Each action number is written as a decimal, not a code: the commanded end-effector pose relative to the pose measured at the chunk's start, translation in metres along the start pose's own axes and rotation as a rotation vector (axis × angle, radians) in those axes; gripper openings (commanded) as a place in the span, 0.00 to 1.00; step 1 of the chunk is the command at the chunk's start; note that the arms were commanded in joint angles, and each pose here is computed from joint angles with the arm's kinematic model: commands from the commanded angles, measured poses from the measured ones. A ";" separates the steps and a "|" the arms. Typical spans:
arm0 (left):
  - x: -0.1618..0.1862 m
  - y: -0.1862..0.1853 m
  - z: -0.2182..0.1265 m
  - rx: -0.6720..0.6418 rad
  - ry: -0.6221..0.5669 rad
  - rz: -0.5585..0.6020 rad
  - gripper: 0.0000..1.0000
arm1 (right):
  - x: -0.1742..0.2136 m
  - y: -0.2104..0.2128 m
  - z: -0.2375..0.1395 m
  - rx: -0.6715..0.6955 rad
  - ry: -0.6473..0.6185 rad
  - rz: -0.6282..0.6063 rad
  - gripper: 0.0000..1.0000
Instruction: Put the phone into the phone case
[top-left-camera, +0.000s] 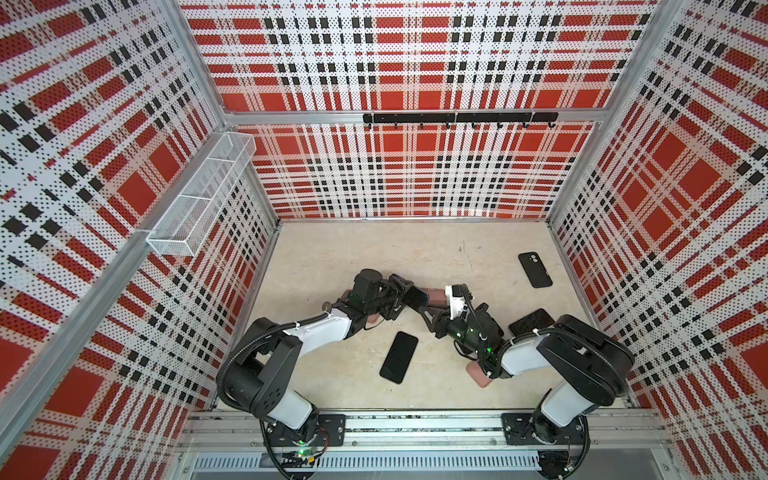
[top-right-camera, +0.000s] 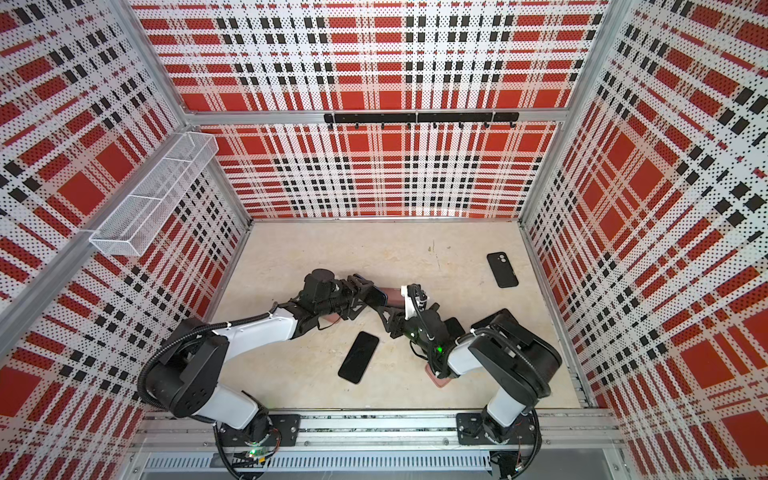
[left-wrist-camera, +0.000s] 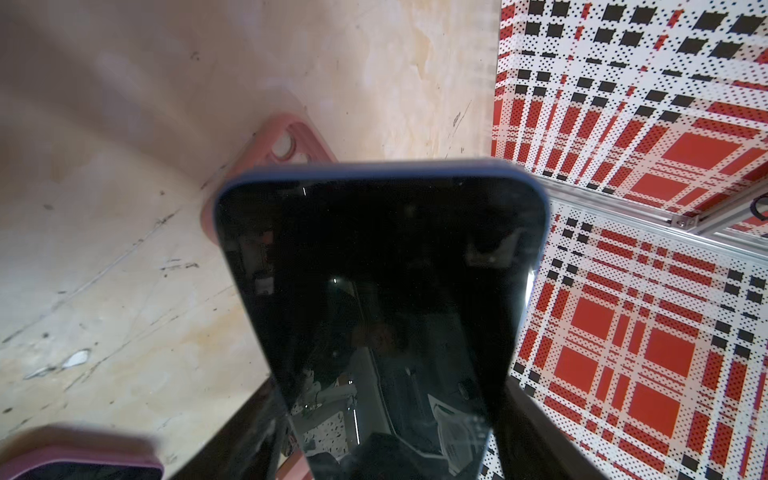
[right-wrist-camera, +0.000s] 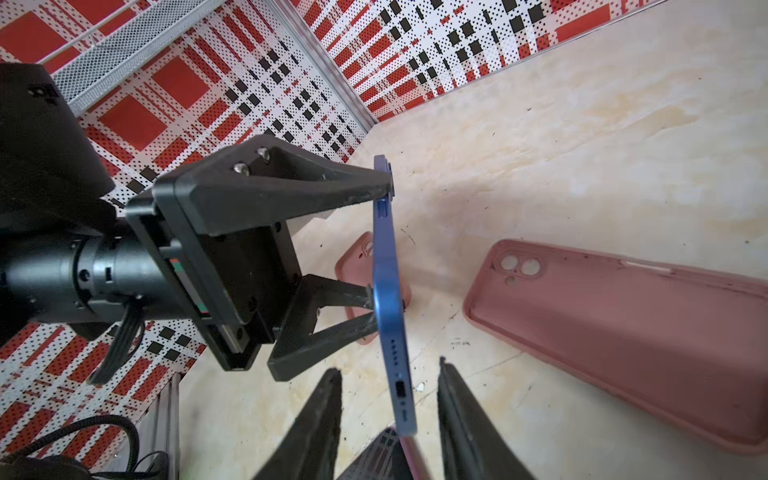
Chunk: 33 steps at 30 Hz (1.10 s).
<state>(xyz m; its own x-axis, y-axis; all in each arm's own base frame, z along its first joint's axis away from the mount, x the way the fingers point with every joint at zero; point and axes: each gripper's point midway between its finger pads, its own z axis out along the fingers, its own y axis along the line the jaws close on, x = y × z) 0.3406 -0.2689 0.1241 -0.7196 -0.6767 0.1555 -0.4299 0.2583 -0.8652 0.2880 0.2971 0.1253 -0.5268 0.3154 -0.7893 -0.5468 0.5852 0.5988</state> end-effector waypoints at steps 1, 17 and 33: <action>0.008 -0.018 0.001 0.071 0.023 0.017 0.00 | -0.010 0.018 0.007 -0.093 -0.056 -0.010 0.38; 0.024 -0.017 0.005 0.068 0.062 0.055 0.00 | -0.011 0.014 0.003 -0.134 -0.069 0.006 0.05; -0.010 -0.055 -0.030 -0.021 -0.115 0.481 0.98 | -0.034 -0.022 -0.024 0.124 0.057 -0.009 0.00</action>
<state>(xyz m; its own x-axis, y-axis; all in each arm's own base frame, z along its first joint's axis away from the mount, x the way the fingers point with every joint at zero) 0.3402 -0.2744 0.1595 -0.7953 -0.5982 -0.0984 -0.2153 0.4303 -0.8766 0.2964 0.2761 0.1426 -0.5337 0.2883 -0.7950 -0.5349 0.6131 0.5814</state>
